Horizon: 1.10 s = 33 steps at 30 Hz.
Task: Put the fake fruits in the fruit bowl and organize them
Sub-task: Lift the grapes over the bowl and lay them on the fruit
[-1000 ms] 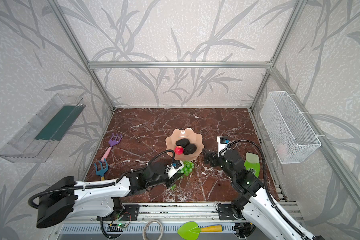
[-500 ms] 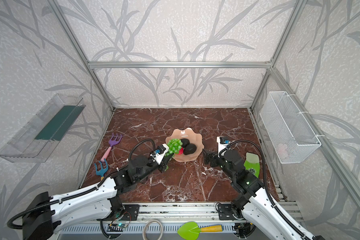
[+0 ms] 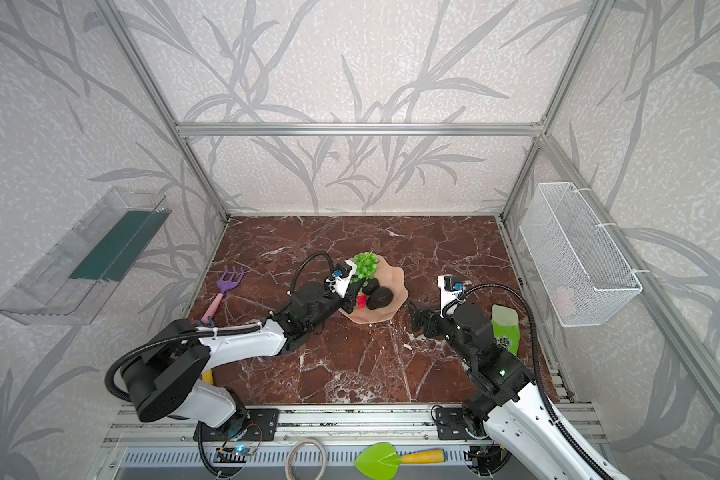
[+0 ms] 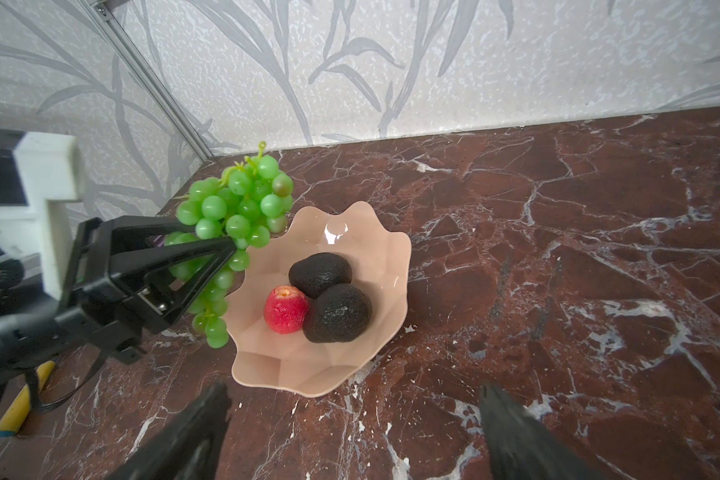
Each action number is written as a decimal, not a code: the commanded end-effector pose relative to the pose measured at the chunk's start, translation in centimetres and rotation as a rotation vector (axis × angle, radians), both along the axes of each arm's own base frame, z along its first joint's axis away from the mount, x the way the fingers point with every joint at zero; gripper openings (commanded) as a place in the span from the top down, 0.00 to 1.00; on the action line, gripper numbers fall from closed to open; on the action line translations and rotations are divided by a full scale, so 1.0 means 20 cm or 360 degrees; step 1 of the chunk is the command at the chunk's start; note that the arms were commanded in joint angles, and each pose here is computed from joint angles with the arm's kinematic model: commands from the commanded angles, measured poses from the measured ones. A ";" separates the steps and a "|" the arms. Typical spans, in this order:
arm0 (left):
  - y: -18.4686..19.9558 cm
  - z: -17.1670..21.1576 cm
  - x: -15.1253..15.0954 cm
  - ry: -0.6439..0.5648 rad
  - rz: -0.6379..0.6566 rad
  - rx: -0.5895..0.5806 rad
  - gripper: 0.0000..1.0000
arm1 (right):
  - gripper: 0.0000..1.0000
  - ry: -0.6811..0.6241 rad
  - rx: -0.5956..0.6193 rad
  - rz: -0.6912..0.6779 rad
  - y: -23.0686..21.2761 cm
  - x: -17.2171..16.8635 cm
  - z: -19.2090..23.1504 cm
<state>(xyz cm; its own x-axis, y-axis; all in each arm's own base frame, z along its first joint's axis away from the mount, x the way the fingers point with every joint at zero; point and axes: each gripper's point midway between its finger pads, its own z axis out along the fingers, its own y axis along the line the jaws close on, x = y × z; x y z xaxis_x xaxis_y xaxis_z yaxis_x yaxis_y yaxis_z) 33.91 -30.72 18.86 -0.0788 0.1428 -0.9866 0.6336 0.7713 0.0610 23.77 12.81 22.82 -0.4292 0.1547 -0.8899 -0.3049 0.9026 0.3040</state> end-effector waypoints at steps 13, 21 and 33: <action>-0.15 -0.11 0.16 -0.0073 -0.0036 -0.0160 0.66 | 0.06 -0.0018 -0.0028 -0.0033 -0.04 -0.01 0.03; -0.14 -0.18 0.18 -0.0010 0.0000 -0.0103 0.50 | 0.06 -0.0018 -0.0032 -0.0043 -0.05 -0.01 0.03; 0.03 0.18 0.13 -0.0214 0.0139 -0.0172 0.20 | 0.05 -0.0026 -0.0091 -0.0039 -0.04 0.01 0.02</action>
<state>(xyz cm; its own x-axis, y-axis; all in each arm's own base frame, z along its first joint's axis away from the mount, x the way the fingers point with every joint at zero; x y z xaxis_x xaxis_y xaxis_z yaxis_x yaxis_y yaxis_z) 36.74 -31.81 18.28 -0.0430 0.0586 -0.9974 0.6009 0.7991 0.0211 23.55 12.15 22.20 -0.4380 0.1234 -0.8905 -0.2886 0.9188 0.2693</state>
